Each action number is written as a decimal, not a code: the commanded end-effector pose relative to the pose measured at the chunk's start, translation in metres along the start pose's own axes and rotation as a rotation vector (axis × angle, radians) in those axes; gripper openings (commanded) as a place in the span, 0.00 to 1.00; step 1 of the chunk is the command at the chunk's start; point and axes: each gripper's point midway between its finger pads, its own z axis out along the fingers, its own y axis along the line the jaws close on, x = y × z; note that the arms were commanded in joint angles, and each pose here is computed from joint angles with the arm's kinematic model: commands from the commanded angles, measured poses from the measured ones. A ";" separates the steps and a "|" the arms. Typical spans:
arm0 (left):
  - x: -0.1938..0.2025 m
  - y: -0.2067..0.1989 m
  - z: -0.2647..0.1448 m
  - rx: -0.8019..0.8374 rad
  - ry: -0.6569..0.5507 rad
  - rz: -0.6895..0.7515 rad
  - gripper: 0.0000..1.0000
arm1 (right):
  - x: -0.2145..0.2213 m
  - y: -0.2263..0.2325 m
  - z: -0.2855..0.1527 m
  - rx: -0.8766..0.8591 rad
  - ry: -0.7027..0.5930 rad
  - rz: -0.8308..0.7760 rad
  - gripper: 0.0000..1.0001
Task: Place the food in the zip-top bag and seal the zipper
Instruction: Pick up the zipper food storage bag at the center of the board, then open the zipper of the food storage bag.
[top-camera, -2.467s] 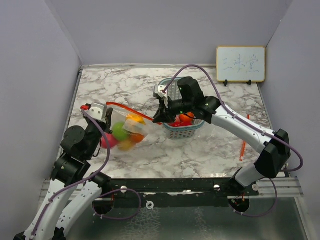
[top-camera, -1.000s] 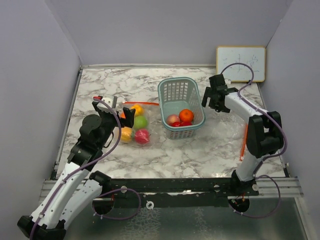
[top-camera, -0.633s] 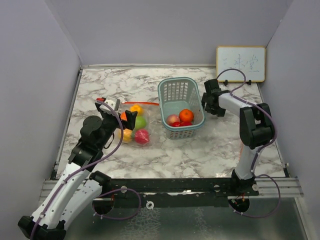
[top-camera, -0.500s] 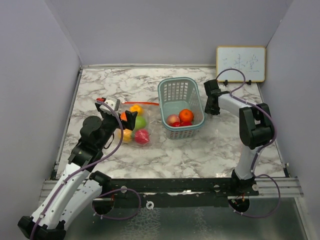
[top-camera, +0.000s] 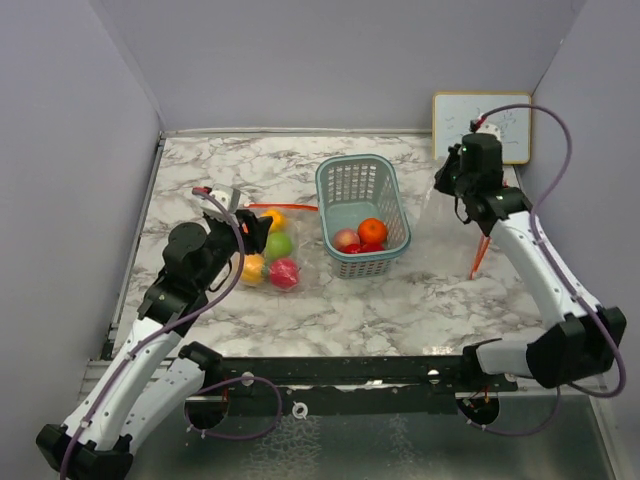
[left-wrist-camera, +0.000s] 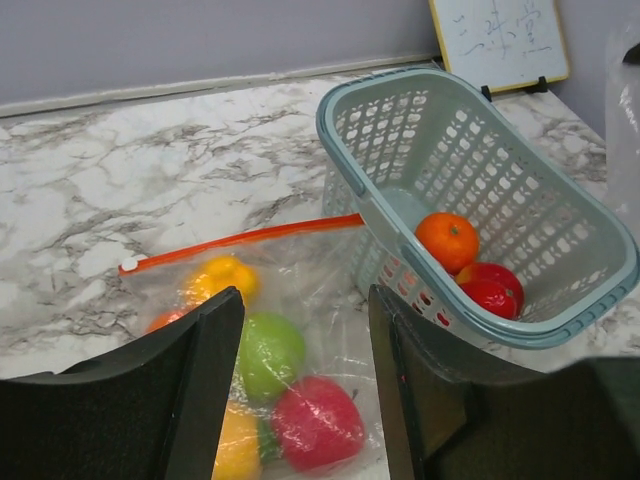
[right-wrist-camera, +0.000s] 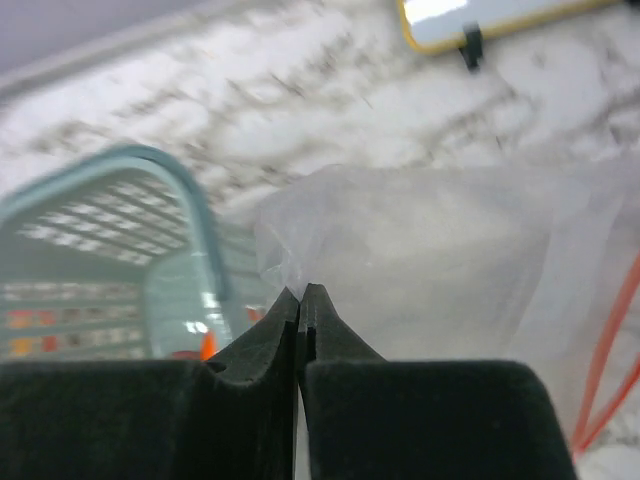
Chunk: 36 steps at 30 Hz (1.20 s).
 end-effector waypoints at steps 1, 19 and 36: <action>-0.025 -0.025 0.002 0.106 -0.051 -0.104 0.63 | -0.078 0.069 -0.085 -0.414 -0.224 -0.053 0.01; -0.054 -0.035 0.010 0.202 -0.372 -0.279 0.97 | -0.077 0.150 -0.404 -1.808 -0.468 -0.416 0.01; -0.099 -0.119 0.003 0.858 -0.586 -0.466 0.71 | -0.084 0.137 -0.469 -1.978 -0.495 -0.436 0.01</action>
